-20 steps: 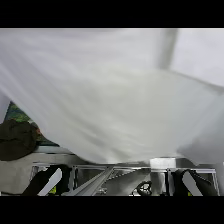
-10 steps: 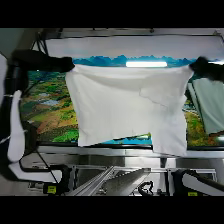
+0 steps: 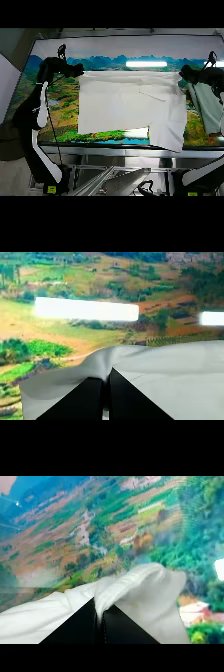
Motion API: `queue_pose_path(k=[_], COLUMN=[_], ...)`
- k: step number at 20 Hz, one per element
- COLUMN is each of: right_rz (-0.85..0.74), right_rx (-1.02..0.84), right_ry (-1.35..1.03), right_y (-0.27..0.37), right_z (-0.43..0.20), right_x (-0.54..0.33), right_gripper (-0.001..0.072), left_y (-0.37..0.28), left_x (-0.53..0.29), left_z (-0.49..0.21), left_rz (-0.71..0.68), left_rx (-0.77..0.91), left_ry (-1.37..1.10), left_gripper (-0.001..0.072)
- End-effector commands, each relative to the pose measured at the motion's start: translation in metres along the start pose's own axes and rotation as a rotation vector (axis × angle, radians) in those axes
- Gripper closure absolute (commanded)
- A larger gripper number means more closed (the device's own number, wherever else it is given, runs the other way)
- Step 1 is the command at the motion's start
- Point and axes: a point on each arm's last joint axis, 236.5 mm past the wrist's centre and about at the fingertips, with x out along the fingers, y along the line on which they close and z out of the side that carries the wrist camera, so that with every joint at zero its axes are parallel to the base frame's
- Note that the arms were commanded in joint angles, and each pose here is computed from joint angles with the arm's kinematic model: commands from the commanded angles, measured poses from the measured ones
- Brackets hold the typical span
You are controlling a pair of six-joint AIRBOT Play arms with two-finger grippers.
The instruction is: Fold the shirts.
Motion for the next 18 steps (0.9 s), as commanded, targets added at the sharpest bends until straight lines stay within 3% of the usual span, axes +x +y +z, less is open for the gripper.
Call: queue_pose_path(k=[1,6,18], right_rz=[-0.020,-0.214,-0.275], right_rx=[-0.140,-0.358,-0.317], right_ry=[0.057,0.295,0.394], right_y=[0.002,-0.035,-0.066], right_z=[0.010,-0.028,-0.064], right_x=[-0.005,-0.043,-0.026], right_gripper=[0.0690,0.0690,0.0690], left_y=[-0.011,0.008,0.050], left_x=[-0.013,-0.036,-0.008], left_z=[-0.001,-0.040,-0.112], left_rz=[-0.013,0.087,0.260], left_rx=[0.010,0.016,0.080], left_ry=[0.055,0.182,0.369], left_gripper=[0.0691,0.0691,0.0690])
